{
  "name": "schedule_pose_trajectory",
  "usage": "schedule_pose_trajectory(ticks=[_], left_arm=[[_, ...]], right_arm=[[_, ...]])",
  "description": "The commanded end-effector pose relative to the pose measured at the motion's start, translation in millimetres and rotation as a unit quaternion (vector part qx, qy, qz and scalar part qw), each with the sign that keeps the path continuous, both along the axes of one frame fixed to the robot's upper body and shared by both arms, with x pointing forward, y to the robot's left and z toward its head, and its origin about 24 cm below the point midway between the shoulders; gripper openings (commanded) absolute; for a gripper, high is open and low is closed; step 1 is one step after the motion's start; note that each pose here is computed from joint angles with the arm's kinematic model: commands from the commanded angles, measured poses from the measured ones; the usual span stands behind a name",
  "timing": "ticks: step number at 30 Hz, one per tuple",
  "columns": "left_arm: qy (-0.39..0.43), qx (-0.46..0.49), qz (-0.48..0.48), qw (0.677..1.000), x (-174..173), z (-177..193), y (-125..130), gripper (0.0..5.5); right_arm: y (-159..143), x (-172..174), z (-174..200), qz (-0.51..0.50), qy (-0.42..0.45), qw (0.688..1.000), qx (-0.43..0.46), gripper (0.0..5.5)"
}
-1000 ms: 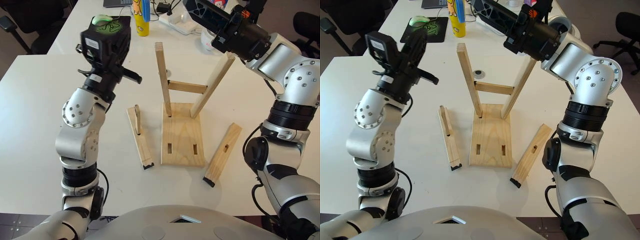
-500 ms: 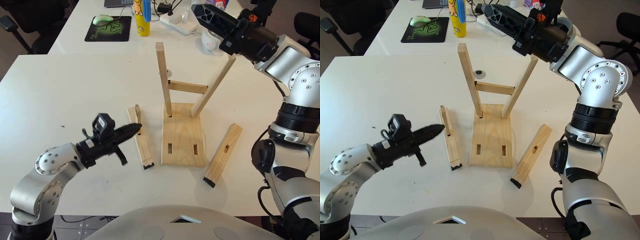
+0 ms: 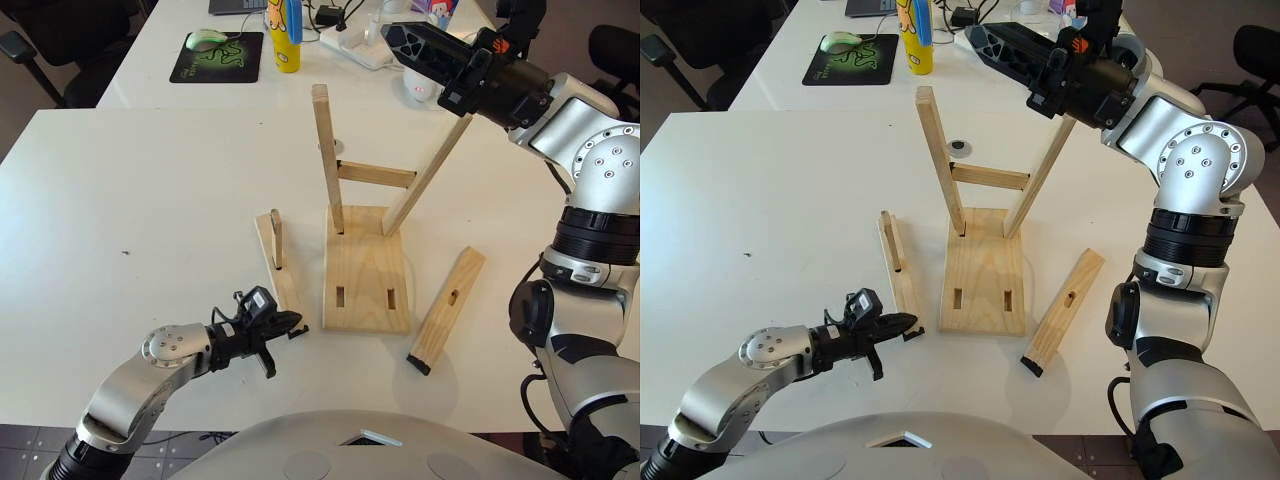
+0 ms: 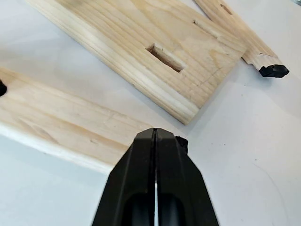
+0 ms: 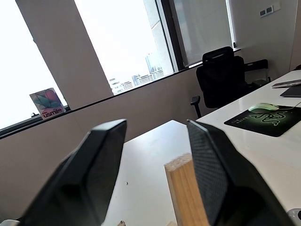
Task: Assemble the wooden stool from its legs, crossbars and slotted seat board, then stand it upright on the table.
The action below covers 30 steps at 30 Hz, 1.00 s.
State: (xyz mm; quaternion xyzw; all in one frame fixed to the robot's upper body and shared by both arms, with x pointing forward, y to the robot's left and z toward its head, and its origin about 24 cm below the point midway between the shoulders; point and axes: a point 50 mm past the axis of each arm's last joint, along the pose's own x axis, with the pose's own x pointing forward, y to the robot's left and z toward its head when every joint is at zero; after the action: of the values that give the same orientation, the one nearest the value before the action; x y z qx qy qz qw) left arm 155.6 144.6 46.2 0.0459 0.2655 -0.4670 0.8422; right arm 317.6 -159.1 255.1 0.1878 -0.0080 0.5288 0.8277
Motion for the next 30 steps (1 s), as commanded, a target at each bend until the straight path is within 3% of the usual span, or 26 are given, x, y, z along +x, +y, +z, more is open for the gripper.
schedule_pose_trajectory(ticks=[1,8,11,13,16,22,30], left_arm=[[-0.021,0.069,0.035,0.997,10,-6,26,0.01],[-0.088,0.134,0.077,0.984,34,16,70,0.01],[-0.144,0.119,0.119,0.975,49,41,78,0.01],[-0.179,0.078,0.153,0.969,58,60,77,0.01],[-0.177,0.002,0.176,0.968,62,71,66,0.48],[-0.107,0.008,0.256,0.961,53,46,61,1.45],[-0.041,-0.042,0.276,0.959,39,34,21,2.69]], right_arm=[[0,0,1,-0.002,-0.005,1.000,-0.005,2.38],[0,-1,0,-0.006,-0.002,1.000,-0.001,2.38],[0,-1,-1,-0.006,-0.002,1.000,0.000,2.38],[0,-1,-1,-0.006,-0.002,1.000,0.001,2.38],[0,-1,-1,-0.007,-0.003,1.000,0.001,2.38],[-2,-2,-1,-0.014,-0.004,1.000,0.003,2.38],[-3,-7,-5,-0.026,-0.001,1.000,0.007,2.38]])
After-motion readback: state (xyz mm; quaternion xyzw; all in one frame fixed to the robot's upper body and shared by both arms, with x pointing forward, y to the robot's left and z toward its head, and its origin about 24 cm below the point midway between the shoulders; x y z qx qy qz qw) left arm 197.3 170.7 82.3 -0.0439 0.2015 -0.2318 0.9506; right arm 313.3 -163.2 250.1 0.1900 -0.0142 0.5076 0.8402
